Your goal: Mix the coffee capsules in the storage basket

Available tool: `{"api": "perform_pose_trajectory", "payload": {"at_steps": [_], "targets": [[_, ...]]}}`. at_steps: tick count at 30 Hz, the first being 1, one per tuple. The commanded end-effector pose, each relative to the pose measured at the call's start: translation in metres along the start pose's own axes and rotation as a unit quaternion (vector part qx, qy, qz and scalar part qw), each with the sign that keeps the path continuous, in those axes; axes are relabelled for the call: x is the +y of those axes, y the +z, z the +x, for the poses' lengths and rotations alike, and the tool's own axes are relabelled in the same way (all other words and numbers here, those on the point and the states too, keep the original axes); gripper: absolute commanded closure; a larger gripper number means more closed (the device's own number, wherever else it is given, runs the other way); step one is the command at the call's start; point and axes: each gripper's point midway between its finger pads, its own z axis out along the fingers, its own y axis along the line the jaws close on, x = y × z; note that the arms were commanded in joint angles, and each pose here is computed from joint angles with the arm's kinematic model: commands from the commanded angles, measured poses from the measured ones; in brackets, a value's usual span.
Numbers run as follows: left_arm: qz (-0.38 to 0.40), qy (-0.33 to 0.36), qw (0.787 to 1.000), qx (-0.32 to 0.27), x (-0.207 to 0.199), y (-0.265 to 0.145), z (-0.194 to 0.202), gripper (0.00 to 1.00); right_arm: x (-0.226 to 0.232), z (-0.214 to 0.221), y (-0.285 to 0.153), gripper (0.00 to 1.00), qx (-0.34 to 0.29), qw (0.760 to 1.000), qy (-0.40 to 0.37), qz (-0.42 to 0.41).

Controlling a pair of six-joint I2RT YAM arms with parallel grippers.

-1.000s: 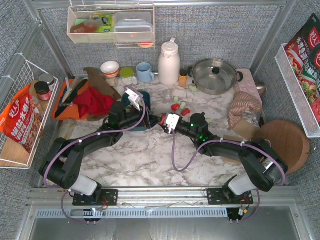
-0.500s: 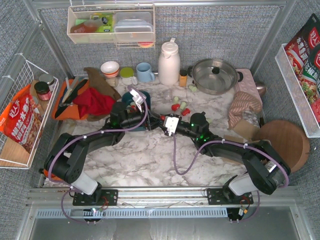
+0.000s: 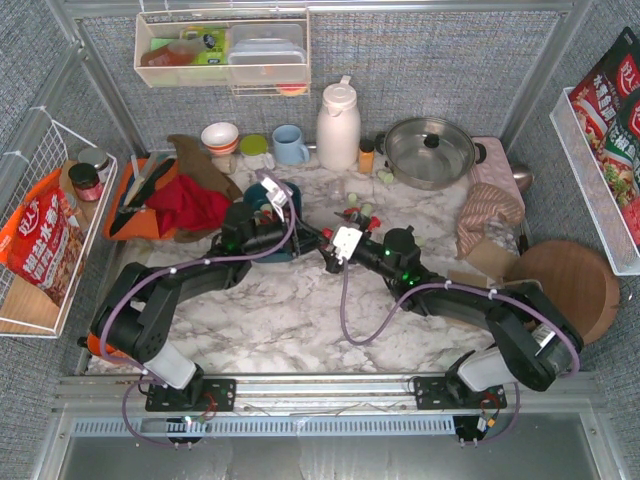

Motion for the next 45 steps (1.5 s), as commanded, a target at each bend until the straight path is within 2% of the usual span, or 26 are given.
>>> {"api": "perform_pose_trajectory", "payload": {"at_steps": [1,4,6,8,10,12,15,18,21,25,28,29,30,39,42,45], "targets": [[-0.044,-0.003,0.999,-0.028,0.018,-0.005,-0.018,0.61,-0.017,0.004,-0.01,0.02,0.02,0.998,0.012,0.052],[-0.106,-0.013,0.993,-0.05,0.044,-0.018,-0.03,0.61,-0.028,0.014,-0.022,0.01,0.052,0.993,0.051,0.095],[-0.168,-0.018,0.984,-0.064,0.069,-0.03,-0.039,0.61,-0.043,0.025,-0.033,0.01,0.088,0.978,0.106,0.154],[-0.256,-0.018,0.964,-0.076,0.099,-0.045,-0.045,0.61,-0.064,0.041,-0.05,0.01,0.147,0.942,0.181,0.241],[-0.332,-0.02,0.941,-0.067,0.124,-0.061,-0.043,0.59,-0.08,0.063,-0.073,0.01,0.238,0.898,0.217,0.299],[-0.384,-0.025,0.921,-0.059,0.144,-0.072,-0.04,0.56,-0.095,0.086,-0.099,0.01,0.304,0.849,0.242,0.358],[-0.415,-0.049,0.908,-0.039,0.168,-0.08,-0.029,0.54,-0.103,0.122,-0.136,0.01,0.355,0.773,0.307,0.427],[-0.421,-0.07,0.904,-0.022,0.186,-0.079,-0.012,0.48,-0.093,0.152,-0.154,0.04,0.36,0.732,0.385,0.432],[-0.41,-0.089,0.908,-0.002,0.194,-0.072,0.002,0.41,-0.085,0.175,-0.163,0.11,0.36,0.712,0.429,0.424],[-0.412,-0.097,0.906,0.004,0.198,-0.072,0.009,0.3,-0.078,0.194,-0.161,0.13,0.358,0.693,0.491,0.388],[-0.414,-0.088,0.906,-0.01,0.192,-0.076,0.001,0.16,-0.078,0.204,-0.161,0.14,0.372,0.677,0.512,0.376],[-0.412,-0.082,0.908,-0.017,0.187,-0.077,-0.004,0.05,-0.077,0.207,-0.161,0.15,0.381,0.67,0.517,0.372],[-0.41,-0.076,0.909,-0.026,0.182,-0.079,-0.01,0.01,-0.078,0.209,-0.16,0.15,0.388,0.665,0.521,0.37],[-0.385,-0.029,0.918,-0.086,0.138,-0.094,-0.048,0.0,-0.079,0.229,-0.161,0.2,0.459,0.61,0.527,0.372],[-0.375,-0.022,0.922,-0.095,0.127,-0.095,-0.057,0.0,-0.079,0.225,-0.162,0.2,0.478,0.618,0.513,0.355],[-0.365,-0.019,0.925,-0.102,0.119,-0.094,-0.061,0.01,-0.08,0.217,-0.161,0.2,0.498,0.644,0.492,0.31]]}}
